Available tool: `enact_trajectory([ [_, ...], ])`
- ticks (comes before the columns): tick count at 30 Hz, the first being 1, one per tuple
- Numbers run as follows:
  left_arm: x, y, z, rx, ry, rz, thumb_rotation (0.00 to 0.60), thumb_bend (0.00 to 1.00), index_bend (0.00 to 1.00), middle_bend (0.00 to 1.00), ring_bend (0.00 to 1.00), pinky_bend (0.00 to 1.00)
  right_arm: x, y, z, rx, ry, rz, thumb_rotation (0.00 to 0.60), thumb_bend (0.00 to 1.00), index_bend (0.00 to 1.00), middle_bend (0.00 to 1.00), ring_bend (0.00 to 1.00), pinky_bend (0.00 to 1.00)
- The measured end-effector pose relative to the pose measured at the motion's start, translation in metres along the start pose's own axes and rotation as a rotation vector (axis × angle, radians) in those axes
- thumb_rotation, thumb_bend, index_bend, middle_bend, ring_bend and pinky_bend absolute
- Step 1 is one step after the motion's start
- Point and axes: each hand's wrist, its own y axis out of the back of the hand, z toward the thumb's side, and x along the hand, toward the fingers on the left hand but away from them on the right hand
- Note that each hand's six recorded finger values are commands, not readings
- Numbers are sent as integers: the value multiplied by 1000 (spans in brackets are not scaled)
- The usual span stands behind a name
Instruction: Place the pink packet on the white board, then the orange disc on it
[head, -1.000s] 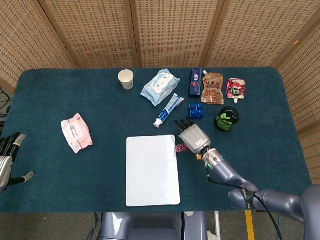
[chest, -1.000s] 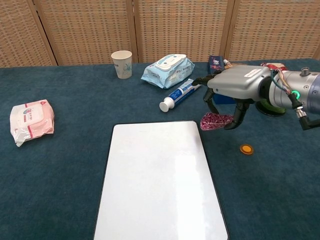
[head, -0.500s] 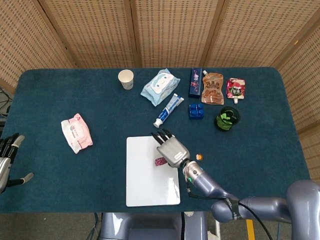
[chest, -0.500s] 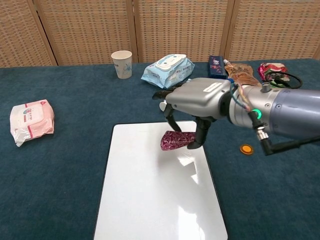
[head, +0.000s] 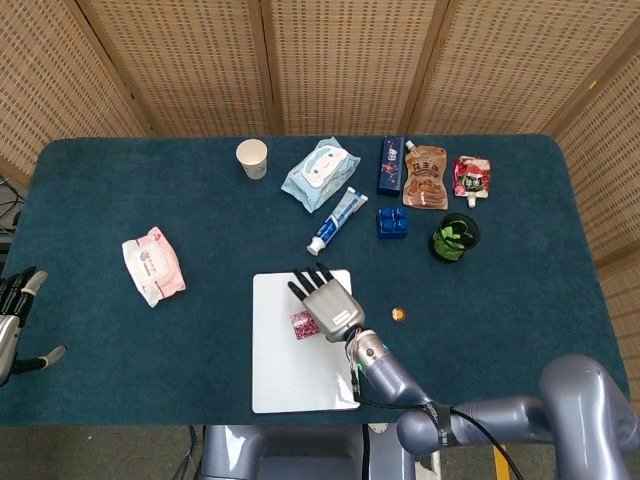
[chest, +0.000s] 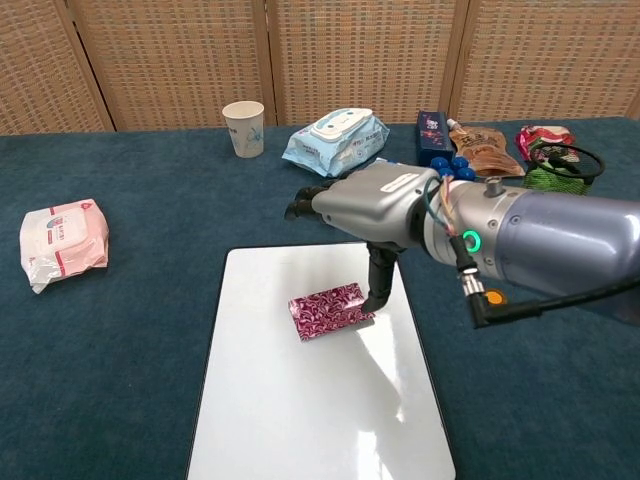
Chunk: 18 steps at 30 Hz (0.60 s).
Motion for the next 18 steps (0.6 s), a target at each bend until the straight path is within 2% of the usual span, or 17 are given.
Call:
enact_trajectory([
  [5, 0, 0, 1, 1, -3, 1, 600, 0, 0, 0, 0, 0, 14, 4, -26, 19, -23, -8, 600, 153, 211, 0, 0, 0],
  [7, -1, 0, 1, 3, -5, 0, 600, 0, 0, 0, 0, 0, 21, 0, -41, 30, -42, -3, 600, 226, 291, 0, 0, 0],
  [9, -1, -1, 2, 6, -8, -1, 600, 0, 0, 0, 0, 0, 28, -8, -61, 34, -78, 13, 600, 258, 323, 0, 0, 0],
  [14, -1, -2, 6, 15, -18, -1, 600, 0, 0, 0, 0, 0, 39, -30, -98, -9, -152, 53, 600, 260, 345, 0, 0, 0],
  [18, -1, -3, 8, 23, -22, 0, 600, 0, 0, 0, 0, 0, 46, -47, -119, -45, -184, 77, 600, 260, 358, 0, 0, 0],
])
